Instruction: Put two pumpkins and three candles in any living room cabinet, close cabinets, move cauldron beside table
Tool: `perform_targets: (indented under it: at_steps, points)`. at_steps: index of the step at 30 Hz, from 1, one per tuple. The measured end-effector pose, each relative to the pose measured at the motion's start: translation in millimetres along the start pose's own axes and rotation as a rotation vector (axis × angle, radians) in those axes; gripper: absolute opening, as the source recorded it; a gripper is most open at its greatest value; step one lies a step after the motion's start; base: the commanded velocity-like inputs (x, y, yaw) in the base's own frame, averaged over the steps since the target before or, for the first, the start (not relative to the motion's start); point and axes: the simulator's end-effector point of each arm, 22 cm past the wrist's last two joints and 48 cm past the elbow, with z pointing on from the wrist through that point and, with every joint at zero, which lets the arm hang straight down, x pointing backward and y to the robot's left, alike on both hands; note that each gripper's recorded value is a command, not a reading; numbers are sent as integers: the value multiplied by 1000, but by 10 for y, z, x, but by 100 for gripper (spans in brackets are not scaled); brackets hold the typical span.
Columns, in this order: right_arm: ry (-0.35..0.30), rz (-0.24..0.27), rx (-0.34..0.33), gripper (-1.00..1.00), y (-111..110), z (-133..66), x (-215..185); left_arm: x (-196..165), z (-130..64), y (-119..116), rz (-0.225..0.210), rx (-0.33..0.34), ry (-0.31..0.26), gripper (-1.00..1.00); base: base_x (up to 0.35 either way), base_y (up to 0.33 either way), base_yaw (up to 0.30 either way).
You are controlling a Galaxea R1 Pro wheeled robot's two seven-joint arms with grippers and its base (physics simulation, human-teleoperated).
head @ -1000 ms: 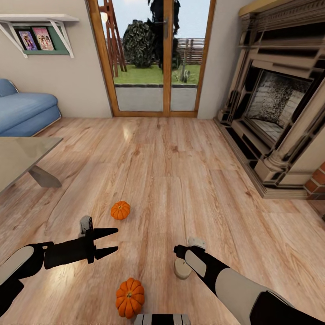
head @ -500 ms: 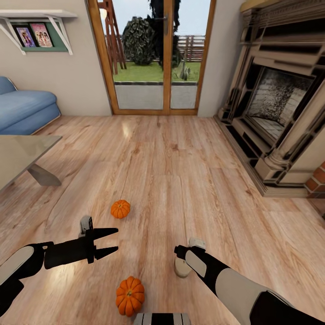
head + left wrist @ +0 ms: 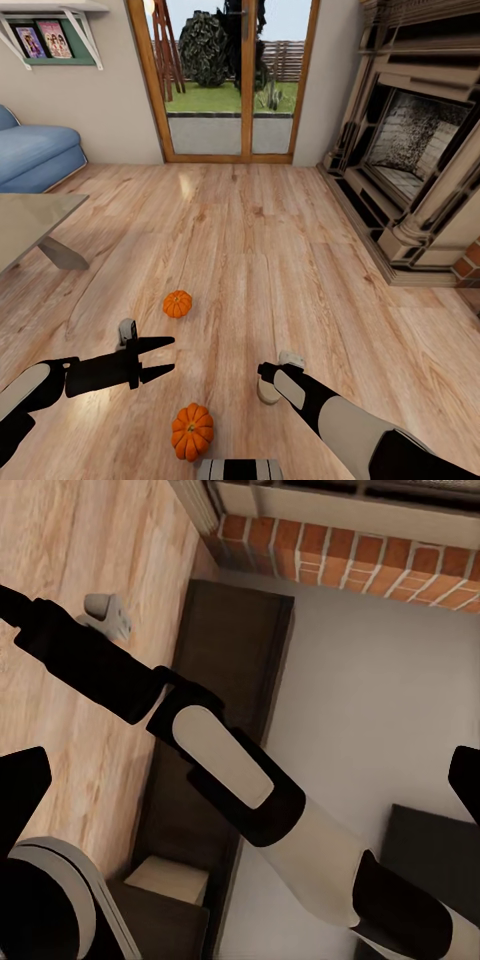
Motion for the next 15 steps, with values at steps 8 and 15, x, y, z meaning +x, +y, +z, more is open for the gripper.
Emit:
perform_targets:
  at_steps: [8, 15]
  points:
    - [0, 0, 0, 100, -1, 0, 0, 0, 0, 1, 0, 0, 0, 100, 0, 0, 0]
    - [-13, 8, 5, 100, -21, 34, -6, -4, 11, 36, -7, -3, 2, 100, 0, 0, 0]
